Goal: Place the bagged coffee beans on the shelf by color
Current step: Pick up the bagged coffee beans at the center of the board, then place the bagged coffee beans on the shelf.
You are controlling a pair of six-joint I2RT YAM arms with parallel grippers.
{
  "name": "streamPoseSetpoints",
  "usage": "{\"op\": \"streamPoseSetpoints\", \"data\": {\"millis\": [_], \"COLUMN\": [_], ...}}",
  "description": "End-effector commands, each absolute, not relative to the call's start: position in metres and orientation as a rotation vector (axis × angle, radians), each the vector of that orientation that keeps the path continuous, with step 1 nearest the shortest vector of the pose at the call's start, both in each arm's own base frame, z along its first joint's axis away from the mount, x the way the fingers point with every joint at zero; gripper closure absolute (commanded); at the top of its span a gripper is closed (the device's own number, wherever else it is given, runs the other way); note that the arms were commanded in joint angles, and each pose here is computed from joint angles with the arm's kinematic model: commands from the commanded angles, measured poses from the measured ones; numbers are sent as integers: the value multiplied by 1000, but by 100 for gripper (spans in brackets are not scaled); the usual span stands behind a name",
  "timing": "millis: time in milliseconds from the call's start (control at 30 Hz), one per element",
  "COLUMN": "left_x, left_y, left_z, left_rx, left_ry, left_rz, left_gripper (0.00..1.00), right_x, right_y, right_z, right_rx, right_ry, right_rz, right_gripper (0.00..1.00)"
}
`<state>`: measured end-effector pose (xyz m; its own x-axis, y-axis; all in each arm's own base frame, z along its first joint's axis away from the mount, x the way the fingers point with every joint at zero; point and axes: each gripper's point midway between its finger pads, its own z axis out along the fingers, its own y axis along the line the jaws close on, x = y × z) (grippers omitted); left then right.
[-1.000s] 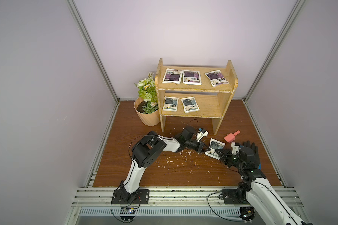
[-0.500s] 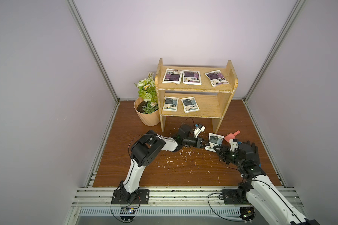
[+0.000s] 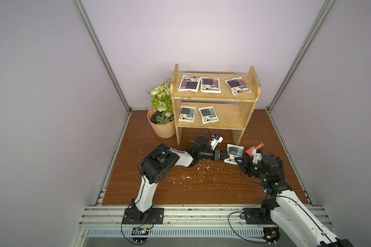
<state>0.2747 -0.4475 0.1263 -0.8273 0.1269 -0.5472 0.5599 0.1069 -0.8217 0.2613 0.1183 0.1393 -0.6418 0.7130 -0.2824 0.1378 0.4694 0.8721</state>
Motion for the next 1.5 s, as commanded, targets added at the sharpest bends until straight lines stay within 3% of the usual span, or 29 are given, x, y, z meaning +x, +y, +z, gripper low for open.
{"op": "streamPoseSetpoints", "data": {"millis": [0, 267, 333, 400, 433, 600, 733, 967, 1200, 1467], "left_x": [279, 279, 281, 286, 290, 301, 313, 338, 340, 333], "left_y": [-445, -442, -439, -431, -423, -382, -354, -302, -291, -282], "left_z": [148, 148, 147, 151, 150, 149, 129, 131, 143, 148], "left_rx": [690, 674, 656, 621, 584, 450, 431, 409, 401, 447], "left_ry": [1969, 1964, 1968, 1966, 1973, 1994, 2120, 2150, 2123, 2121], "left_rz": [-1783, -1790, -1783, -1772, -1757, -1622, -1278, -768, -696, -650], "left_gripper": [99, 97, 70, 54, 52, 51, 53, 54, 54, 53], "right_x": [275, 273, 269, 265, 262, 242, 231, 262, 329, 369], "right_y": [119, 126, 126, 124, 124, 130, 142, 156, 148, 155], "right_z": [173, 178, 176, 177, 179, 193, 225, 312, 319, 325], "right_rx": [661, 635, 628, 616, 601, 444, 243, 33, 89, 106], "right_ry": [1973, 1986, 2005, 2015, 2023, 2103, 2148, 2043, 2053, 2018], "right_rz": [1167, 1186, 1177, 1161, 1152, 1118, 1125, 1092, 895, 754], "right_gripper": [77, 99, 100, 100, 100, 100, 100, 100, 100, 100]}}
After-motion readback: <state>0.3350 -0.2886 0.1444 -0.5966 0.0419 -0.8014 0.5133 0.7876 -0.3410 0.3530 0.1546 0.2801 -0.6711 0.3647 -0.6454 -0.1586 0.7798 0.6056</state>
